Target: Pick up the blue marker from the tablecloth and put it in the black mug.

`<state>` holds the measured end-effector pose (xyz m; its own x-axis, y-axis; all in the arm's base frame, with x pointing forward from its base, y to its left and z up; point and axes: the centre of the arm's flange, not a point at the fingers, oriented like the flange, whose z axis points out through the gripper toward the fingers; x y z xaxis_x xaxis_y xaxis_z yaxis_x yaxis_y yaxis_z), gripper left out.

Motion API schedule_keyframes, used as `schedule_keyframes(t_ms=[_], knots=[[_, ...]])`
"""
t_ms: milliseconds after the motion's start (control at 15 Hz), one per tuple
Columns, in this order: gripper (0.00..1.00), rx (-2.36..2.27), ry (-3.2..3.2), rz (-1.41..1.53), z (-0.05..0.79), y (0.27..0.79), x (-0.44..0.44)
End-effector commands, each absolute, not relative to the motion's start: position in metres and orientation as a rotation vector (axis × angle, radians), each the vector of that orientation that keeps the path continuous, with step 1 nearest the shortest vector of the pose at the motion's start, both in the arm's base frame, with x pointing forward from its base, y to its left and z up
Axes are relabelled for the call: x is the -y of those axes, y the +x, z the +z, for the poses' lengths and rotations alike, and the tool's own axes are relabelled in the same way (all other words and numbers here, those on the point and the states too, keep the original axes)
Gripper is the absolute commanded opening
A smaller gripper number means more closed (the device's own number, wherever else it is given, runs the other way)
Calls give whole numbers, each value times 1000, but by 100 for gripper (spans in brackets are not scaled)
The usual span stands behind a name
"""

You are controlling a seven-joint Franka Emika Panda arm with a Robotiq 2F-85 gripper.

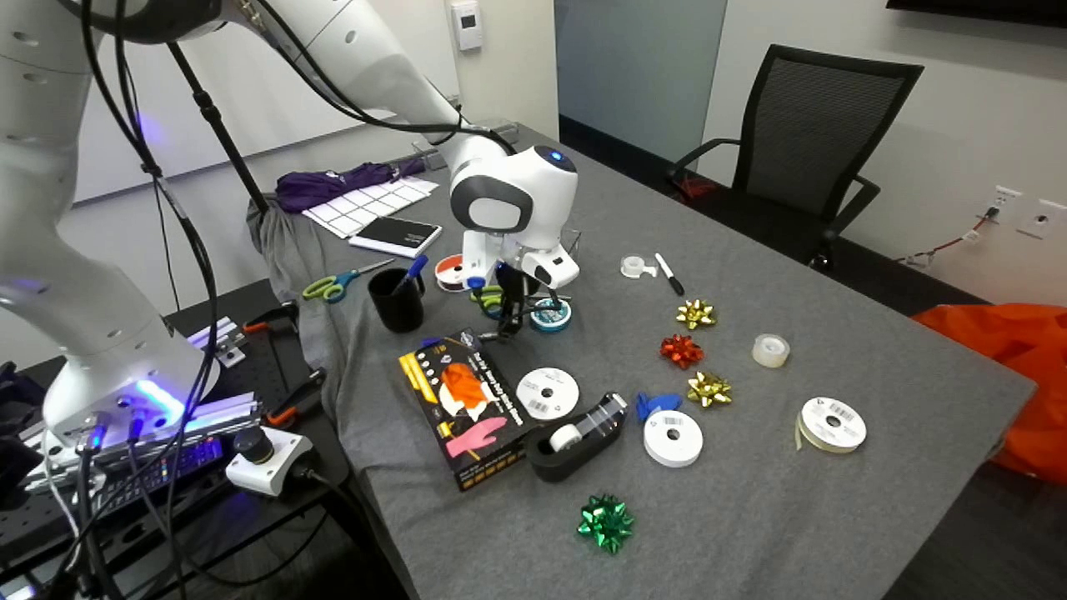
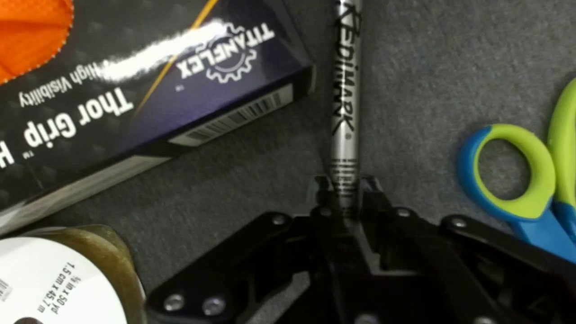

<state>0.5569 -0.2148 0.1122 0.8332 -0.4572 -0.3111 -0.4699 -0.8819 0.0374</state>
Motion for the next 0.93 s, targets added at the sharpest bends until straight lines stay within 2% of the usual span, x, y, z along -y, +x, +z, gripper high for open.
schedule_keyframes(t_ms=[0, 867], knots=[[4, -764, -2955, 482, 107, 558, 220], [5, -688, -2880, 579, 177, 538, 226]])
